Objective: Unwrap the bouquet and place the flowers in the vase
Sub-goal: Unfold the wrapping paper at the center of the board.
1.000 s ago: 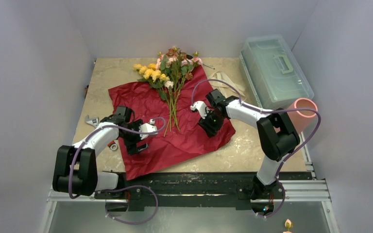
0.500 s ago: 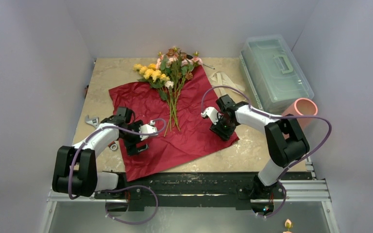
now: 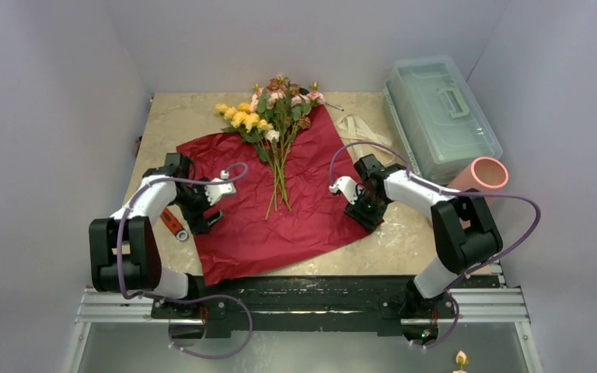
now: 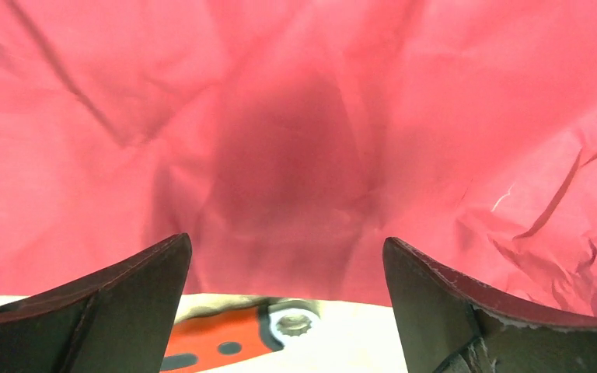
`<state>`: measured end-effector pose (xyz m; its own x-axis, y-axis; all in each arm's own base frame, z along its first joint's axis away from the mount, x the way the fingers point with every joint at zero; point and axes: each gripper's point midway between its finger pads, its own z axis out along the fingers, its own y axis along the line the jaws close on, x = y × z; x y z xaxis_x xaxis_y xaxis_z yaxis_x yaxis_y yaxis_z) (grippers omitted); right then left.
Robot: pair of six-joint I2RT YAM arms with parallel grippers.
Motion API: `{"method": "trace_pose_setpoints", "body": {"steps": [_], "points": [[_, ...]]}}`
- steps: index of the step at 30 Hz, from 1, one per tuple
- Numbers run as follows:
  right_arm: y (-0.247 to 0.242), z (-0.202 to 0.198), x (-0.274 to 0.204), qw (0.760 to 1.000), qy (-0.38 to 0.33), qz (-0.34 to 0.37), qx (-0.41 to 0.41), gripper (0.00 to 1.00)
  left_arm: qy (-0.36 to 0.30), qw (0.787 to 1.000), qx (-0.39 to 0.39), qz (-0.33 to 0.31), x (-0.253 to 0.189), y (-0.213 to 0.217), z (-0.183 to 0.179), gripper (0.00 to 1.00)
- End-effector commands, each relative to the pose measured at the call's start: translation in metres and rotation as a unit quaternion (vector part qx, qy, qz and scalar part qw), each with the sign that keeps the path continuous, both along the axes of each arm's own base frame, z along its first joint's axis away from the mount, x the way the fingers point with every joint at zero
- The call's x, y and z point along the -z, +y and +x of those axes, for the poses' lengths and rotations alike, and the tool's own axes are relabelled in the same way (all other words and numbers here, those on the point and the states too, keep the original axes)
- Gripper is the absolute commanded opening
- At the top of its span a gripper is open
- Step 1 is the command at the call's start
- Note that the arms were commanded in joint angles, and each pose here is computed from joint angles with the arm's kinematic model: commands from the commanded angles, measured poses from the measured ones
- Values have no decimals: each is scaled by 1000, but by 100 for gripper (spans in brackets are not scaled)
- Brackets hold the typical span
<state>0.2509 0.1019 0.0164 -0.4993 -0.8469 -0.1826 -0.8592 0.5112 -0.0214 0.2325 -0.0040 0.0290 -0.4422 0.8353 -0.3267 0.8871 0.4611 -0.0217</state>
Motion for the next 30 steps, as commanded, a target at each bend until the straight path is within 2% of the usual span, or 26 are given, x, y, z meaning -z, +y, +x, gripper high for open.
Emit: {"method": "trace_pose_setpoints", "body": {"steps": [1, 6, 10, 13, 17, 19, 22, 26, 30], "points": [[3, -9, -36, 1000, -1, 25, 2, 54, -34, 996, -14, -85, -52, -27, 29, 94], [36, 15, -99, 991, -60, 118, 33, 56, -102, 978, -89, -161, -111, -47, 84, 92], [70, 40, -145, 972, -93, 205, 68, 56, -135, 946, -161, -248, -148, -73, 116, 92], [90, 59, -167, 956, -105, 255, 96, 59, -136, 919, -212, -302, -160, -105, 134, 85], [113, 86, -182, 937, -114, 304, 127, 60, -163, 889, -284, -321, -158, -141, 156, 67], [125, 101, -185, 930, -111, 323, 138, 60, -152, 863, -345, -337, -151, -145, 172, 60], [147, 126, -190, 917, -106, 353, 150, 59, -118, 848, -393, -336, -130, -147, 184, 56], [183, 162, -174, 904, -81, 378, 183, 58, -86, 834, -413, -356, -108, -156, 190, 54], [216, 192, -165, 889, -62, 407, 199, 58, -82, 831, -412, -364, -94, -160, 198, 54]]}}
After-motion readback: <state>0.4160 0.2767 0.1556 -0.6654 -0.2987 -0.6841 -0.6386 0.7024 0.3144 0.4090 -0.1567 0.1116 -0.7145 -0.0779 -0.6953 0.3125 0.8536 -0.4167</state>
